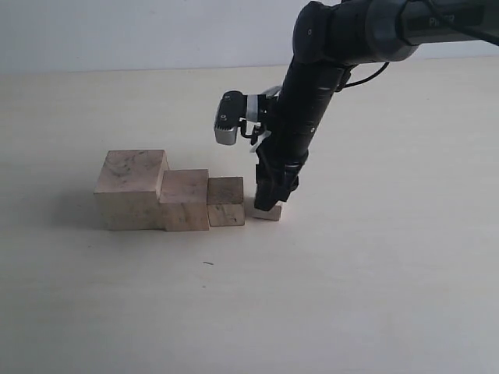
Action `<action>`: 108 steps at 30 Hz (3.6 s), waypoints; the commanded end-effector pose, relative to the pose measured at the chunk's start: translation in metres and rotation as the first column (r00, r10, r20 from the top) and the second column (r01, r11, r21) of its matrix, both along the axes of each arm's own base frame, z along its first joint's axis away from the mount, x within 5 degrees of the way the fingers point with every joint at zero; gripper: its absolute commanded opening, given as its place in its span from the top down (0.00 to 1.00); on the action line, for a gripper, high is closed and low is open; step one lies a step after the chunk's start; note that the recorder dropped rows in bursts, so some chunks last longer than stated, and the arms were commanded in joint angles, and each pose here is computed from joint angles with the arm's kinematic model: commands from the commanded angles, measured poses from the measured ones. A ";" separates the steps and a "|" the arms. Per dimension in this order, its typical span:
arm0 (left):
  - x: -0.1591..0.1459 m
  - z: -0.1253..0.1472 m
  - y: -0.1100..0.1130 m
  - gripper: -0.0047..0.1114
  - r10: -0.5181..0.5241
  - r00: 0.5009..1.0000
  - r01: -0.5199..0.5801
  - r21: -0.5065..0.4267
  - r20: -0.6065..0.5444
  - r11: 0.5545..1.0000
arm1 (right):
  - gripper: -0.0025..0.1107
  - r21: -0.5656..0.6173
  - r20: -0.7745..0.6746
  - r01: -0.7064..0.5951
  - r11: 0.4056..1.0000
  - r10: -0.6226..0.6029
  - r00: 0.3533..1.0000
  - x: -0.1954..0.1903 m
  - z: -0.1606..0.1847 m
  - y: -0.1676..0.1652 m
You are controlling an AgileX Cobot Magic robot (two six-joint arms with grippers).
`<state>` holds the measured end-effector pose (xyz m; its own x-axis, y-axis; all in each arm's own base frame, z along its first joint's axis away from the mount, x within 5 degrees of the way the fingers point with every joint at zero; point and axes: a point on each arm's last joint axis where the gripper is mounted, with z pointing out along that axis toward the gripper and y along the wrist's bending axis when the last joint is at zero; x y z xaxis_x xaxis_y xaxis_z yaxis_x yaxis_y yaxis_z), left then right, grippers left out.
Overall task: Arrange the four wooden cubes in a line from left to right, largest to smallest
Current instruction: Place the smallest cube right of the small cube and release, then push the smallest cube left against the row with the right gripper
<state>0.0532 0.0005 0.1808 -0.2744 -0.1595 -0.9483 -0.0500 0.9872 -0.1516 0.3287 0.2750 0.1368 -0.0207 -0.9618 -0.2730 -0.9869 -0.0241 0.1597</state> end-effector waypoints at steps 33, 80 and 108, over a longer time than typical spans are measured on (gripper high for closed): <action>0.000 0.000 0.000 0.96 -0.002 1.000 0.002 -0.001 0.012 1.000 | 0.49 -0.317 0.092 0.520 0.793 -0.520 0.849 0.016 0.022 -0.024; 0.000 0.000 0.000 0.96 -0.002 1.000 0.002 -0.001 0.012 1.000 | 0.49 -0.294 0.030 0.457 0.839 -0.470 0.882 0.013 -0.020 -0.019; 0.000 0.000 0.000 0.96 -0.002 1.000 0.002 -0.001 0.012 1.000 | 0.49 -0.232 -0.014 0.491 0.840 -0.508 0.861 0.014 -0.031 -0.009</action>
